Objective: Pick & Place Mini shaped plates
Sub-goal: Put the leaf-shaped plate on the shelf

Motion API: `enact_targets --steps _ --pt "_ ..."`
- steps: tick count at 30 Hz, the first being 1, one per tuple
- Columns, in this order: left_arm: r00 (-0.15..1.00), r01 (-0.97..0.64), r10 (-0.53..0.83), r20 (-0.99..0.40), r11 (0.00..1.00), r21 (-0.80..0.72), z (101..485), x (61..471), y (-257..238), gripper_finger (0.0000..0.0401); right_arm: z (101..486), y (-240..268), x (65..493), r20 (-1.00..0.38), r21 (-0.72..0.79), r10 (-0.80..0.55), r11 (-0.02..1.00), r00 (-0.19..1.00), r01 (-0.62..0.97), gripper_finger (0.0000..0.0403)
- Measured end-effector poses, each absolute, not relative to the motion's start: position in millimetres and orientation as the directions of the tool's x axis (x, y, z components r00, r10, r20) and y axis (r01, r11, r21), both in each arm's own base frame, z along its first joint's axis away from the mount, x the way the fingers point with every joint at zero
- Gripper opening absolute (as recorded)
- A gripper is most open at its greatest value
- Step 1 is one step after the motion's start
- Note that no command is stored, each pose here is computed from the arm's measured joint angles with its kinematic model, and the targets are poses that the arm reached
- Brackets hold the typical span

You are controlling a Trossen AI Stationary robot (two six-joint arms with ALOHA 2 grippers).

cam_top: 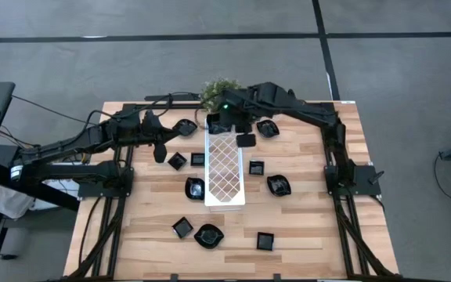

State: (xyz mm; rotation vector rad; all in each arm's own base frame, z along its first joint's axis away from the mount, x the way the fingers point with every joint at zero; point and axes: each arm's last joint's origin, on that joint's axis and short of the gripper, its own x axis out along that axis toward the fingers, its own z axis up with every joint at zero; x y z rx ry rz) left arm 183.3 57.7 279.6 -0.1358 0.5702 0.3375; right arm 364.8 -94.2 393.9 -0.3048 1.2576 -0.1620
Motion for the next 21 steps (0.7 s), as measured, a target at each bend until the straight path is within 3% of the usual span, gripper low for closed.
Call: enact_targets --steps 8,14,21 --pt "0.799 -0.281 0.21 -0.563 0.959 -0.04 278 186 43 0.0014 411 -135 307 -0.905 -0.272 -0.335 0.929 0.262 0.25 0.0085" --pt "0.787 -0.241 0.173 -0.592 0.97 -0.039 276 186 35 0.0014 417 -152 263 -0.847 -0.239 -0.418 0.851 0.327 0.468 0.0082" --pt "0.751 -0.245 0.167 -0.639 0.969 -0.034 271 183 34 0.0014 388 -149 227 -0.793 -0.164 -0.479 0.763 0.376 0.626 0.0082"
